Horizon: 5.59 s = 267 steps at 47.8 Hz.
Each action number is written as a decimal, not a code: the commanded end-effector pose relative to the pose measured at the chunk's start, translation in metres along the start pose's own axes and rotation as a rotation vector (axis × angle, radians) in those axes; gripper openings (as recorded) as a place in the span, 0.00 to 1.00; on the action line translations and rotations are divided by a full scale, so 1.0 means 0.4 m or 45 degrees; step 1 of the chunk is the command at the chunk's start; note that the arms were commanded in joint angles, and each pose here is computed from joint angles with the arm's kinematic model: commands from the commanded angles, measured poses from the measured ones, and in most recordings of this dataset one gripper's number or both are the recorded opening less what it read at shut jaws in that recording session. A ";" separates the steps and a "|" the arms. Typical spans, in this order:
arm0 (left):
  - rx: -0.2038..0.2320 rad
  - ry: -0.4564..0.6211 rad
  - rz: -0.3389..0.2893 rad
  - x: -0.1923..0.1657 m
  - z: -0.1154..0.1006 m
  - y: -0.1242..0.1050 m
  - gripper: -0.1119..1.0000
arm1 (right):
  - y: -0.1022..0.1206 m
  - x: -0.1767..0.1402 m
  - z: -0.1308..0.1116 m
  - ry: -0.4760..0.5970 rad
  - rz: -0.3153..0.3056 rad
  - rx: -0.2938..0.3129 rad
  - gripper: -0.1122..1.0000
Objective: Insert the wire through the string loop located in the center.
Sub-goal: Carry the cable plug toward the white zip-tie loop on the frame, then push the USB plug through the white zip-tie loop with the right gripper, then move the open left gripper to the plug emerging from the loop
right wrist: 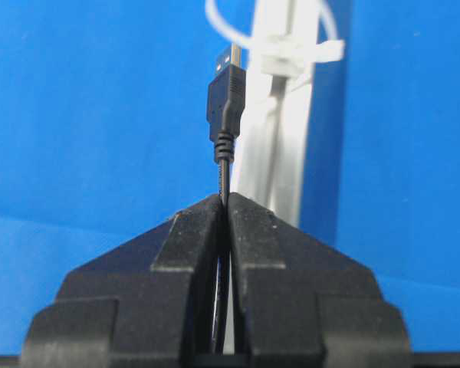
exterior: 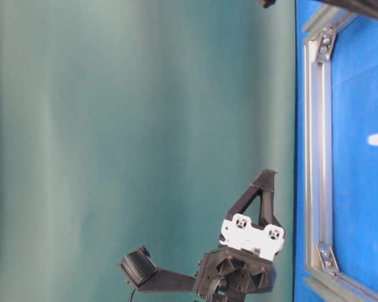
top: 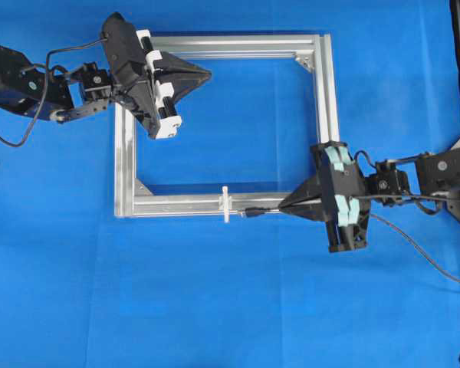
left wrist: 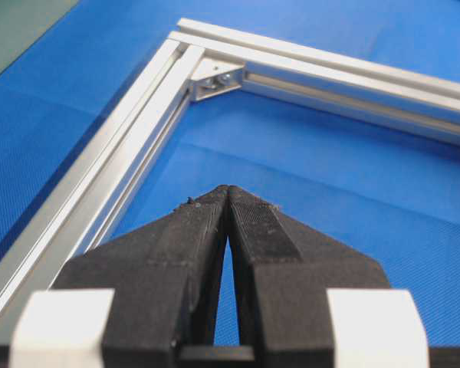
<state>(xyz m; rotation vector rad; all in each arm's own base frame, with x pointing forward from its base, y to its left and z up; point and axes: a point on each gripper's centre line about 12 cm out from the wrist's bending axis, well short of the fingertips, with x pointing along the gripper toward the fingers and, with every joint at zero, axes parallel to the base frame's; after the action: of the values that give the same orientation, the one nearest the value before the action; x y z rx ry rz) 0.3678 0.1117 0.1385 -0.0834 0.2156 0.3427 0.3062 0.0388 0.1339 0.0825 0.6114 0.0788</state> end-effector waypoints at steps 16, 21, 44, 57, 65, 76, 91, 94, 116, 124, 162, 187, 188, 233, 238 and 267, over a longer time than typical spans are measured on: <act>-0.002 -0.055 -0.002 -0.004 0.036 -0.001 0.10 | -0.014 -0.003 0.017 -0.055 -0.017 0.016 0.08; 0.000 -0.053 -0.004 -0.005 0.035 -0.001 0.10 | -0.014 -0.002 0.015 -0.051 -0.017 0.016 0.08; 0.000 -0.053 -0.004 -0.005 0.035 -0.001 0.10 | -0.014 -0.003 0.016 -0.053 -0.017 0.016 0.08; 0.000 -0.053 -0.004 -0.005 0.035 -0.001 0.10 | -0.014 -0.002 0.015 -0.051 -0.017 0.016 0.08; 0.000 -0.053 -0.004 -0.005 0.035 -0.001 0.10 | -0.014 -0.003 0.016 -0.053 -0.017 0.016 0.08; -0.002 -0.053 -0.002 -0.005 0.035 -0.001 0.10 | -0.014 -0.002 0.015 -0.053 -0.017 0.016 0.08; -0.001 -0.055 -0.004 -0.005 0.036 -0.001 0.10 | -0.014 -0.002 0.015 -0.051 -0.017 0.016 0.08; -0.002 -0.053 -0.002 -0.005 0.035 -0.001 0.10 | -0.014 -0.003 0.016 -0.053 -0.017 0.016 0.08; -0.002 -0.053 -0.002 -0.005 0.035 -0.001 0.10 | -0.014 -0.002 0.015 -0.051 -0.016 0.014 0.08; 0.000 -0.053 -0.004 -0.005 0.035 -0.001 0.10 | -0.014 -0.003 0.016 -0.053 -0.017 0.016 0.08; -0.002 -0.053 -0.004 -0.005 0.035 -0.001 0.10 | -0.012 0.050 0.039 -0.075 -0.015 0.014 0.08; -0.004 -0.053 -0.004 -0.005 0.035 -0.001 0.10 | -0.004 0.147 0.117 -0.144 -0.006 0.002 0.08; -0.003 -0.053 -0.005 -0.005 0.035 -0.001 0.10 | -0.004 0.149 0.118 -0.144 -0.007 0.004 0.08; 0.028 0.026 -0.335 -0.074 -0.021 -0.243 0.10 | -0.004 0.154 0.112 -0.135 -0.007 0.002 0.08; 0.006 0.042 -0.385 -0.087 -0.028 -0.278 0.10 | -0.004 0.154 0.112 -0.135 -0.007 0.002 0.08; -0.036 0.088 -0.564 -0.135 -0.045 -0.406 0.10 | -0.004 0.154 0.111 -0.133 -0.008 0.002 0.08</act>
<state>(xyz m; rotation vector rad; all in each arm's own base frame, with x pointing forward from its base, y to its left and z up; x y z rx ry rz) 0.3657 -0.0567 0.1254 -0.1643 0.3002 -0.0852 0.3784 0.0408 0.1265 0.0860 0.5383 0.0661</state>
